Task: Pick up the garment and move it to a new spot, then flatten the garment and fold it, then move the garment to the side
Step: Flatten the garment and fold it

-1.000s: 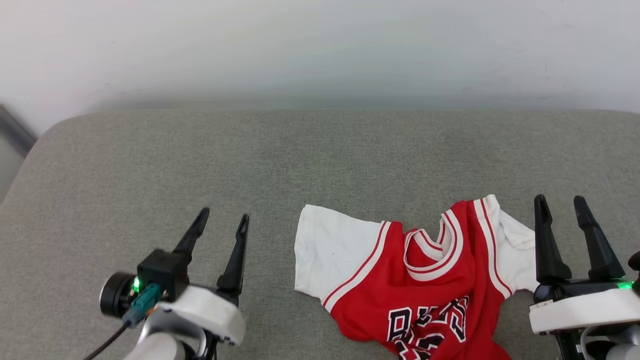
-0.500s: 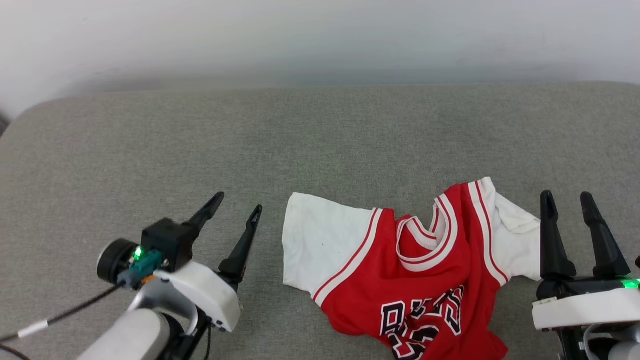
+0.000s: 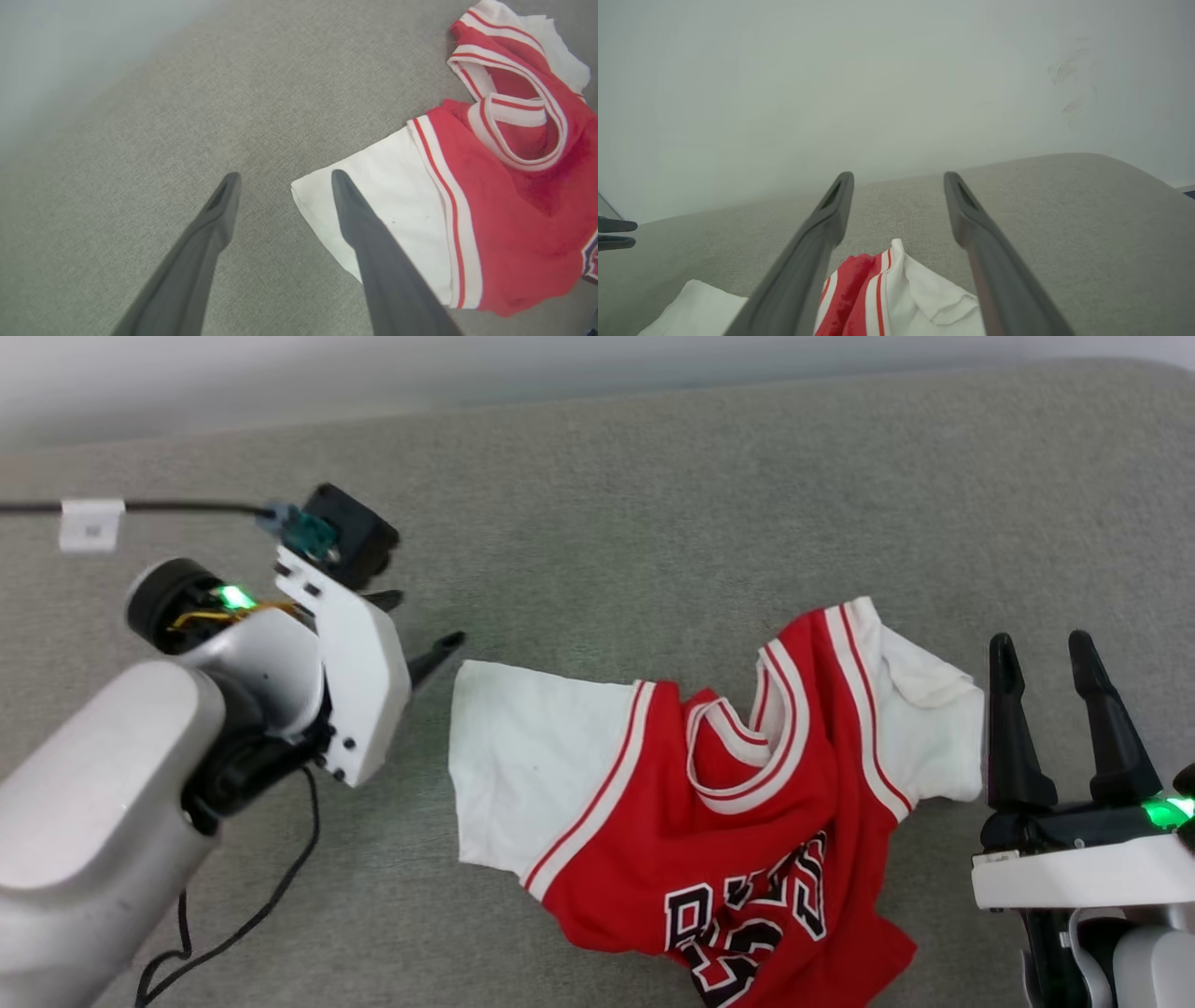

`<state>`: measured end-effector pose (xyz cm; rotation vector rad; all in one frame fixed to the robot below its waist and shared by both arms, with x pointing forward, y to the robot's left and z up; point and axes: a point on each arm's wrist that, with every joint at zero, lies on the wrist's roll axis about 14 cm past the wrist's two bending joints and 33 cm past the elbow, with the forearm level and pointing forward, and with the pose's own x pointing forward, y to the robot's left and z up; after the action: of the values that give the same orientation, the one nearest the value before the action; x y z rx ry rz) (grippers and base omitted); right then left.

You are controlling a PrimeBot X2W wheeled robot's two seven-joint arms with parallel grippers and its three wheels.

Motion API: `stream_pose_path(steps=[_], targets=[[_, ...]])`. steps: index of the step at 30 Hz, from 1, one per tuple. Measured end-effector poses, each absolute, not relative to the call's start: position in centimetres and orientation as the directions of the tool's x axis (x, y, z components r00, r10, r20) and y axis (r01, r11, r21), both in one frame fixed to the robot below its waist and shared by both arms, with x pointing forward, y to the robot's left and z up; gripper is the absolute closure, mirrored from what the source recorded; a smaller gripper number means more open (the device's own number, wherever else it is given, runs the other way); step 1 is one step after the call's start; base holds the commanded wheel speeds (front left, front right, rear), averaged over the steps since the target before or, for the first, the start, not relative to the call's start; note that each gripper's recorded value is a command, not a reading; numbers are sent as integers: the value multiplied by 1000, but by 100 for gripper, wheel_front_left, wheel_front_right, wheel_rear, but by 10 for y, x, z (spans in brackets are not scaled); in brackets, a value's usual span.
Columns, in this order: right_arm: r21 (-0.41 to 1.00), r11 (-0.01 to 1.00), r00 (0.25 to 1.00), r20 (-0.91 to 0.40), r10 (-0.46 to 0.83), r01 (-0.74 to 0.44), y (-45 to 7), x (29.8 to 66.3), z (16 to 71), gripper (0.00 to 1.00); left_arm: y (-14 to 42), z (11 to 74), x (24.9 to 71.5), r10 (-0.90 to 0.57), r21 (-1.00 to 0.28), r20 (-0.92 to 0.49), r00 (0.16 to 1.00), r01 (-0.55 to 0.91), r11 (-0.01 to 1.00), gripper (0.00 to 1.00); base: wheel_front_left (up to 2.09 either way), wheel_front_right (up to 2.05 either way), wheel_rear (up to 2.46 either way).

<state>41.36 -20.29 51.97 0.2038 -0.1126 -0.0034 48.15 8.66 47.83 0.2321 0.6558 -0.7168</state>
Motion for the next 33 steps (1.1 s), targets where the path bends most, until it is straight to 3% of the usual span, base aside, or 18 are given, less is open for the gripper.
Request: stream_pose_path(steps=[6, 10, 17, 18, 19, 20, 28, 33], targets=[[200, 979, 994, 95, -59, 39, -218, 412, 512, 0, 81, 435, 480, -497, -126, -785, 371, 689, 713, 0, 0, 0, 0], [199, 978, 993, 76, -86, 69, -226, 411, 504, 0, 75, 413, 479, -483, -168, -825, 294, 689, 705, 0, 0, 0, 0], [201, 975, 992, 53, -112, 99, -234, 409, 493, 0, 74, 379, 486, -442, -133, -852, 279, 702, 700, 0, 0, 0, 0], [200, 974, 992, 49, -114, 102, -234, 409, 491, 0, 74, 374, 486, -437, -130, -856, 277, 703, 699, 14, 0, 0, 0], [200, 974, 992, 48, -116, 104, -235, 409, 491, 0, 74, 371, 485, -437, -136, -858, 269, 702, 699, 71, 0, 0, 0], [200, 974, 992, 47, -116, 105, -235, 409, 490, 0, 74, 370, 485, -444, -143, -854, 273, 696, 703, 100, 0, 0, 0], [189, 977, 993, 41, -109, 99, -235, 409, 496, 0, 88, 382, 491, -466, -141, -788, 403, 619, 773, 100, 0, 0, 0], [168, 982, 996, 13, -86, 82, -231, 406, 503, 0, 126, 416, 502, -410, -51, -712, 570, 541, 839, 100, 0, 0, 0]])
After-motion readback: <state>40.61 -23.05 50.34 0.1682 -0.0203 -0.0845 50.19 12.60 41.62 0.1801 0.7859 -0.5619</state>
